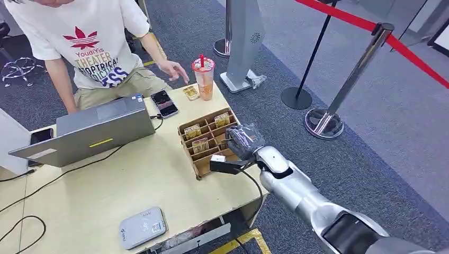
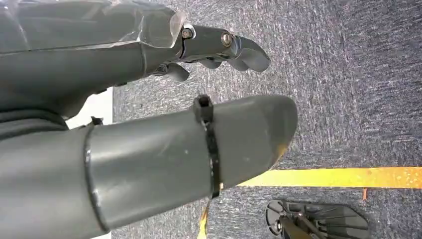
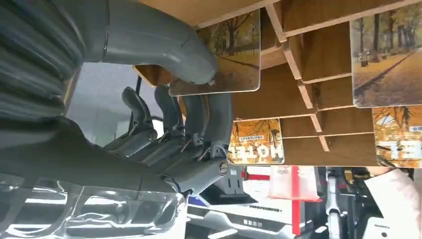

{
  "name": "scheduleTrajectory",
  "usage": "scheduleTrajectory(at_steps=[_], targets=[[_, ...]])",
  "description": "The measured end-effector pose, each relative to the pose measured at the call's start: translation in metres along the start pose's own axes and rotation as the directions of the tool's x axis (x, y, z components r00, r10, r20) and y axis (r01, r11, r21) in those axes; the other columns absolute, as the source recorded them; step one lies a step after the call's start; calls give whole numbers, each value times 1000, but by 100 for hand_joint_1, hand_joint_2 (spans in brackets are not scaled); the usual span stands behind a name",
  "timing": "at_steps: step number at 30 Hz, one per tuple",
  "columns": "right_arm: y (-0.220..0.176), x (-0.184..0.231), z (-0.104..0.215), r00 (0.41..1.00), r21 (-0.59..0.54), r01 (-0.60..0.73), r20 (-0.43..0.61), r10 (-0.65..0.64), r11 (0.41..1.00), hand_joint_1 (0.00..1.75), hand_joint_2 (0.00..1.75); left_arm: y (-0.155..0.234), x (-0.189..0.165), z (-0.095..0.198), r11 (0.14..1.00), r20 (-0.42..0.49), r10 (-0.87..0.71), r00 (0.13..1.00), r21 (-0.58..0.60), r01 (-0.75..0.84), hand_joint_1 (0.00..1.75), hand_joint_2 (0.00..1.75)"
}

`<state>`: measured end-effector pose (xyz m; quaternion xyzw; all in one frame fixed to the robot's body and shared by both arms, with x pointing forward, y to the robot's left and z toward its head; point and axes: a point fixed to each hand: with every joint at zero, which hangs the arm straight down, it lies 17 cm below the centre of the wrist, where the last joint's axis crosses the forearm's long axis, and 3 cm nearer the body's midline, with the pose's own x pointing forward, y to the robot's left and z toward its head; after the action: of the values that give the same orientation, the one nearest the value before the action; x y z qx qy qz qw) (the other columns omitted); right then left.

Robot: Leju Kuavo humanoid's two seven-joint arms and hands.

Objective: Pass the card to the sensor for recognition and then transmit it.

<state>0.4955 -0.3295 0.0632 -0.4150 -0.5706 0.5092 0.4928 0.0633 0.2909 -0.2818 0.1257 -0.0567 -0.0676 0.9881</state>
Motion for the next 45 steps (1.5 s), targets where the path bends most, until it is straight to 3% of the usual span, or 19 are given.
scheduleTrajectory(at_steps=[8, 20, 29, 45], targets=[[9, -7, 3, 999, 70, 48, -10, -47, 996, 154, 175, -1, 0, 0, 1000, 1, -7, 1000, -4, 7, 0, 0], [-3, -22, -5, 992, 168, 123, 11, -127, 978, 171, 175, 0, -1, 0, 1000, 2, -15, 1000, -10, 15, 0, 0], [-37, -37, -13, 990, 124, 129, 39, -135, 984, 169, 175, -1, 1, 0, 1000, 12, -15, 1000, -14, 15, 0, 0], [-68, -20, -26, 989, 68, 109, 92, -115, 992, 175, 175, -1, 2, 0, 1000, 16, -5, 1000, -15, 5, 0, 0]])
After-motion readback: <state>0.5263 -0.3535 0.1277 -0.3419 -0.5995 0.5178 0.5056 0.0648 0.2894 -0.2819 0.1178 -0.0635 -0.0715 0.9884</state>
